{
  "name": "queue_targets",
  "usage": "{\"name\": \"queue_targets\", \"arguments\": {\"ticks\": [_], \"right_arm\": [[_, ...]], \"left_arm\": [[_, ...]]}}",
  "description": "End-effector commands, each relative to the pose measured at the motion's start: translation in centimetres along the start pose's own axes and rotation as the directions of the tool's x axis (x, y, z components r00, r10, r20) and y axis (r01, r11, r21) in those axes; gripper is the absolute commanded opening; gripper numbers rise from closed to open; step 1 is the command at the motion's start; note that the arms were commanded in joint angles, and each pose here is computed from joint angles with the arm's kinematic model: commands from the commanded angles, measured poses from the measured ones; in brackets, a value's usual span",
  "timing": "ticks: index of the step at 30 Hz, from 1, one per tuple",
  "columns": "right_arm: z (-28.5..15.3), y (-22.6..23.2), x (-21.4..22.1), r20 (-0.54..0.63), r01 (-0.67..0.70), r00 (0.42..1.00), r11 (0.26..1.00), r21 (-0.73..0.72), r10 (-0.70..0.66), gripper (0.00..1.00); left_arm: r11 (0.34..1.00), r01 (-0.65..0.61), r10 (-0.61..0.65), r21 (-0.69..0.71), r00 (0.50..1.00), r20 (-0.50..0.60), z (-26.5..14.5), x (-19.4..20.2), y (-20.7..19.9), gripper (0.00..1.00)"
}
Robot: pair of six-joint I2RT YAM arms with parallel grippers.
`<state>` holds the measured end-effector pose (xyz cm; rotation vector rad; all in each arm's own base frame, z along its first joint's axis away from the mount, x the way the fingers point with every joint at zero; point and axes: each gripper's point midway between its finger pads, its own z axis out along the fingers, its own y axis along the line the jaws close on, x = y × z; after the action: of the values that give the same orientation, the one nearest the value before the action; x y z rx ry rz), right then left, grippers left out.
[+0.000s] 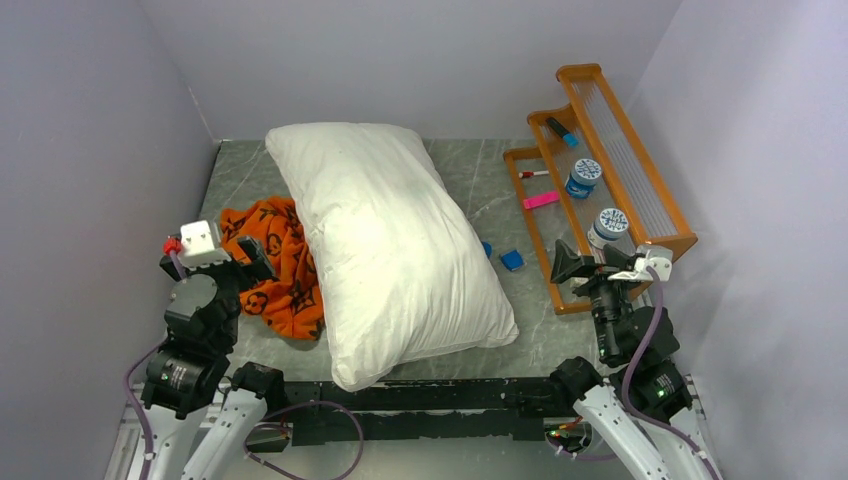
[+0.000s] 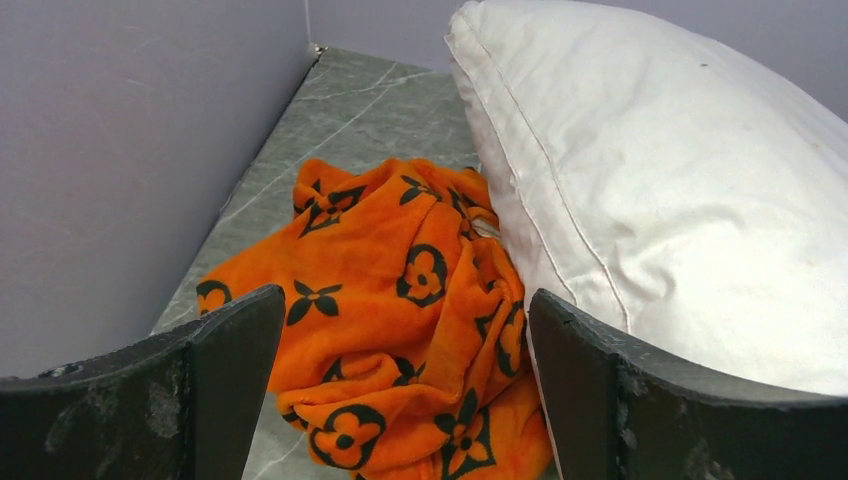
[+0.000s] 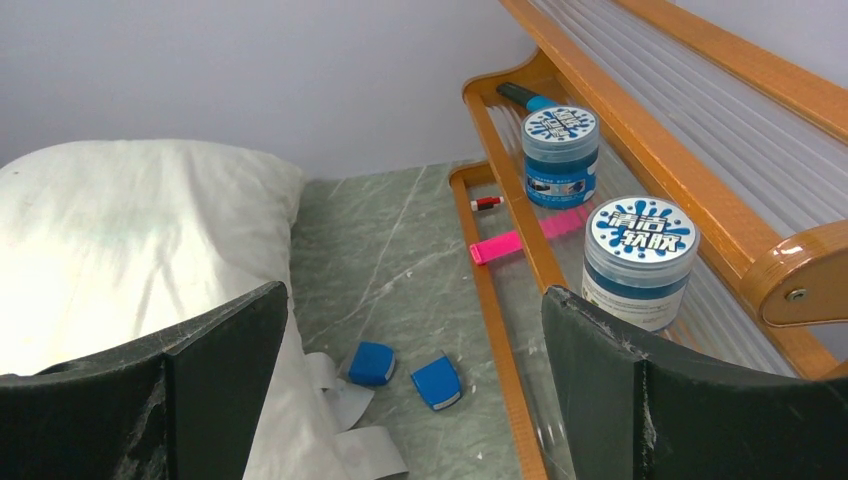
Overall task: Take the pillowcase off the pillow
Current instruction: Reset both arms
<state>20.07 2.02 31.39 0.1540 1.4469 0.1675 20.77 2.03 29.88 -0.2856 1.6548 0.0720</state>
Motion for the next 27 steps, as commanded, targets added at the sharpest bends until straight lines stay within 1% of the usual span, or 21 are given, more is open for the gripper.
{"name": "queue_targets", "arguments": {"ticks": [1,11,20,27], "right_arm": [[-0.1,0.0,-0.9,0.046,-0.019,0.999,1.000,-0.004,0.020,1.00],[-0.1,-0.3,-0.4,0.052,-0.031,0.998,0.999,0.009,0.030,1.00],[0.1,-0.1,0.1,0.052,-0.017,0.998,1.000,-0.002,0.017,1.00],[-0.1,-0.2,0.0,0.065,-0.023,0.998,1.000,-0.004,0.023,1.00]], "left_arm": [[0.998,0.058,-0.059,0.022,0.997,0.054,0.2,-0.9,-0.6,0.96],[0.995,0.091,-0.093,0.026,0.993,0.070,-0.2,-1.6,-0.6,0.96],[0.995,0.074,-0.078,0.068,0.995,0.055,0.0,-1.4,-1.4,0.96],[0.995,0.064,-0.067,0.071,0.997,0.046,0.3,-1.1,-1.6,0.96]]}}
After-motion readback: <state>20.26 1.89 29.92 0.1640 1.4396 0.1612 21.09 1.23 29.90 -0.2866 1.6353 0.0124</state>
